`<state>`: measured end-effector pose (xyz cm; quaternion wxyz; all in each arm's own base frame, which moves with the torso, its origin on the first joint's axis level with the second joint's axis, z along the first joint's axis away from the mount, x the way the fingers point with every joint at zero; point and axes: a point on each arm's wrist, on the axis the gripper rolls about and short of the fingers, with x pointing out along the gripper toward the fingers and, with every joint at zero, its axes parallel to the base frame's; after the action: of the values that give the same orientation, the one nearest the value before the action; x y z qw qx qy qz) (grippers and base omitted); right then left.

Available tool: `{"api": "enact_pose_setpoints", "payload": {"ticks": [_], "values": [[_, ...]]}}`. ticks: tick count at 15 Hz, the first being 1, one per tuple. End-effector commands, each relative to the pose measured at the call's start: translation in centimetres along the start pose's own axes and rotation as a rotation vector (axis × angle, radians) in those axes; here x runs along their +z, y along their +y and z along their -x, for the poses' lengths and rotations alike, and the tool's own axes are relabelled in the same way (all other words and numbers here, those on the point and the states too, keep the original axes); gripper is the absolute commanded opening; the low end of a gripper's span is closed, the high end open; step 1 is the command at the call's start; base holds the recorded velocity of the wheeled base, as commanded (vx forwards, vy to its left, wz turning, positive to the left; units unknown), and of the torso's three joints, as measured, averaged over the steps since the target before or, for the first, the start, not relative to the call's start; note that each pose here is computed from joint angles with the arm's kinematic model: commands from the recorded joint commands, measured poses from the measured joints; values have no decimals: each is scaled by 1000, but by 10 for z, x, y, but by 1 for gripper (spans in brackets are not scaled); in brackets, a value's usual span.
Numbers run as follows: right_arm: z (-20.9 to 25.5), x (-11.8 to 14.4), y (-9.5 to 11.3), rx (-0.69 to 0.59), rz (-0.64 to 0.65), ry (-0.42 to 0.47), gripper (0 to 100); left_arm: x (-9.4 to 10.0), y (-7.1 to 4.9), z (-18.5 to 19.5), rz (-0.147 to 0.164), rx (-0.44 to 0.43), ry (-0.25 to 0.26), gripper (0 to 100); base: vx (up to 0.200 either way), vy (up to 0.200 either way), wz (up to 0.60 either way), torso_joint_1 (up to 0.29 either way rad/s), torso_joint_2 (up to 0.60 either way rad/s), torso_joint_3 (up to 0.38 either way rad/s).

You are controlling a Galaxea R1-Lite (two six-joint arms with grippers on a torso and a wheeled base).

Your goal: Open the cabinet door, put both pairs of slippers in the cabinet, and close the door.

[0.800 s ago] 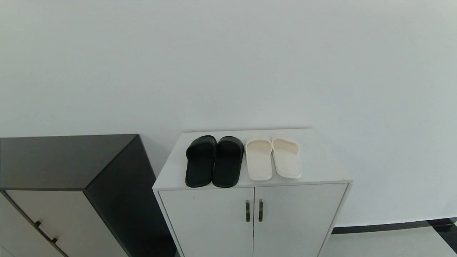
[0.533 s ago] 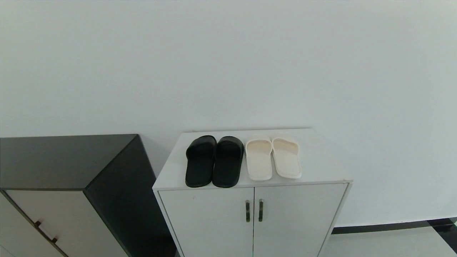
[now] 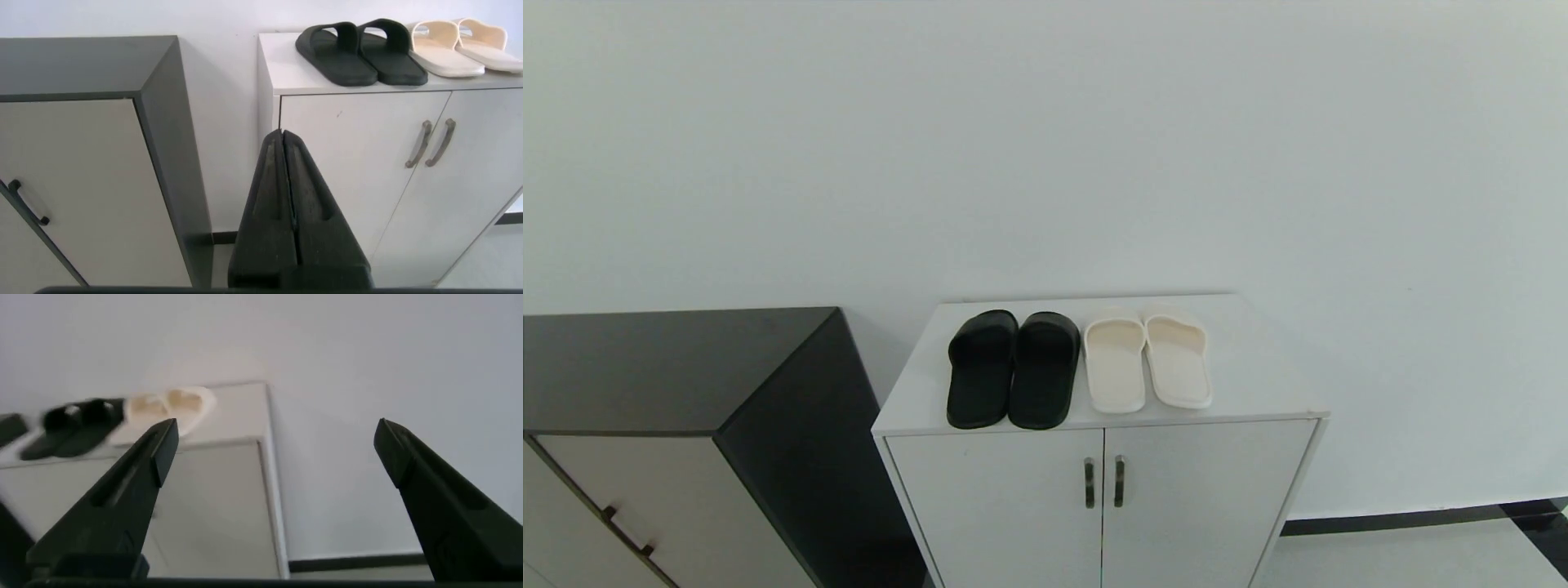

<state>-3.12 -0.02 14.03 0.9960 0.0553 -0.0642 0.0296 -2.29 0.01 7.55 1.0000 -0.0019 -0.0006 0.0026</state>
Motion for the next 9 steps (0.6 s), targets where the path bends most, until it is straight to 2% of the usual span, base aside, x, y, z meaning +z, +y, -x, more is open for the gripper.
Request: {"api": "enact_pose_setpoints", "payload": {"ticks": [1, 5, 7, 9], "values": [[-76, 12, 6, 139, -75, 370, 100, 0, 0, 0, 1, 1, 1, 0, 0, 0, 0, 0, 0, 0], [-139, 13, 31, 293, -65, 423, 100, 0, 0, 0, 1, 1, 1, 0, 0, 0, 0, 0, 0, 0], [-161, 8, 53, 276, -41, 486, 100, 0, 0, 0, 1, 1, 1, 0, 0, 0, 0, 0, 0, 0], [-178, 8, 86, 279, -46, 510, 100, 0, 0, 0, 1, 1, 1, 0, 0, 0, 0, 0, 0, 0]]}}
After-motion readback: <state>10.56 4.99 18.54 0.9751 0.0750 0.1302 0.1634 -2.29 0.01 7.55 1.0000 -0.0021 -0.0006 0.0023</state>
